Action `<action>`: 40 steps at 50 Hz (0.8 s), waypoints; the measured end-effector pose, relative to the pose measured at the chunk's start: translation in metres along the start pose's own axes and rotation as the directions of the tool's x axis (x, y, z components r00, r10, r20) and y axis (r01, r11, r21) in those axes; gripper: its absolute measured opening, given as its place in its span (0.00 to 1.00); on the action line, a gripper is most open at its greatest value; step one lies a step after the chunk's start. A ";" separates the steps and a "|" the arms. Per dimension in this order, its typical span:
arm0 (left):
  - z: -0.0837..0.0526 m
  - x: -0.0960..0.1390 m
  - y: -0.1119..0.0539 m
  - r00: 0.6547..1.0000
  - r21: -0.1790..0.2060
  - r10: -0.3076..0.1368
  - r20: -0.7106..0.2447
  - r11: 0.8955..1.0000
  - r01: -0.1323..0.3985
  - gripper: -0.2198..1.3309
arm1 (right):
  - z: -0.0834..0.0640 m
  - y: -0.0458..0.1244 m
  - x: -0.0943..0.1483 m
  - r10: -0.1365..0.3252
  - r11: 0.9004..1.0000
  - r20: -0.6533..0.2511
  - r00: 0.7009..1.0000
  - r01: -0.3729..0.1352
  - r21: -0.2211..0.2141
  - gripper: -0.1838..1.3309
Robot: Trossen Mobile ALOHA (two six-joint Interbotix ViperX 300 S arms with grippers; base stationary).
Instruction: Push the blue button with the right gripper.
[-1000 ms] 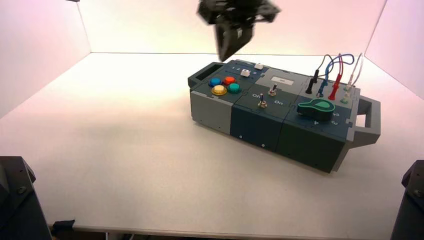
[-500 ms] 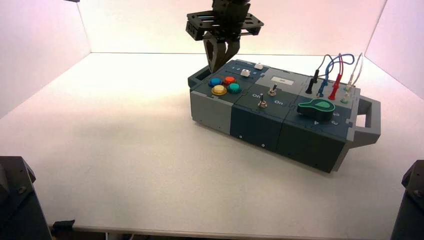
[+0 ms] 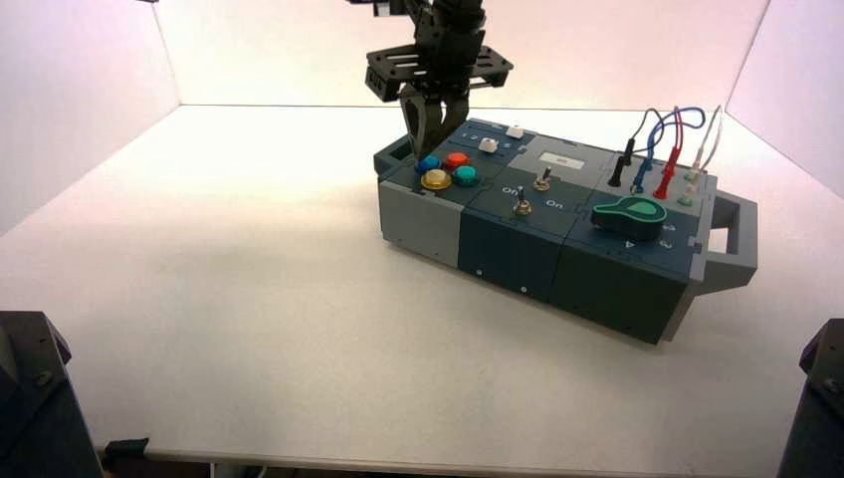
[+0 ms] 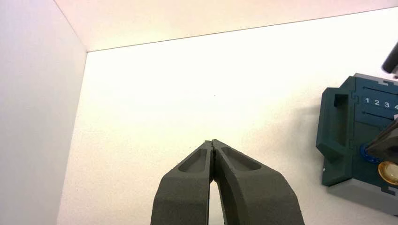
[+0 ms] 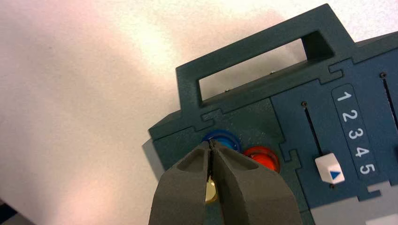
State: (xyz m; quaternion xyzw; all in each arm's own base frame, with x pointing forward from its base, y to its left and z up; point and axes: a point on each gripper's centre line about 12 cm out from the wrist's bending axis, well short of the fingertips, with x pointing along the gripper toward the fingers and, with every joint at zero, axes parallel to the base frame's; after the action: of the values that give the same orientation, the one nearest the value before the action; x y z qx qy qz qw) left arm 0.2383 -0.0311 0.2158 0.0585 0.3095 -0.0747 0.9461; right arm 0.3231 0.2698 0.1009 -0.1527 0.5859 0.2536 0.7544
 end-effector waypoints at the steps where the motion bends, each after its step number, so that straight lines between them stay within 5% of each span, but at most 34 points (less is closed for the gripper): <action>1: 0.000 0.000 0.000 1.000 -0.001 0.000 0.000 1.000 0.000 0.04 | 0.000 0.000 0.001 0.000 1.000 -0.002 1.000 0.000 0.000 0.03; 28: 0.000 0.000 0.000 1.000 -0.003 0.000 0.002 1.000 0.000 0.04 | 0.006 -0.004 0.004 -0.003 1.000 0.013 1.000 0.003 0.009 0.03; 40: 0.000 0.000 0.000 1.000 0.000 0.000 0.003 1.000 0.000 0.04 | 0.011 -0.005 -0.018 -0.006 1.000 0.061 0.998 0.006 0.003 0.03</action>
State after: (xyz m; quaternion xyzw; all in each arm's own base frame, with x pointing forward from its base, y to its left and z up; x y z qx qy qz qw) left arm 0.2383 -0.0311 0.2164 0.0584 0.3081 -0.0746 0.9466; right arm 0.3314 0.2678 0.1208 -0.1456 0.5626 0.2549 0.7729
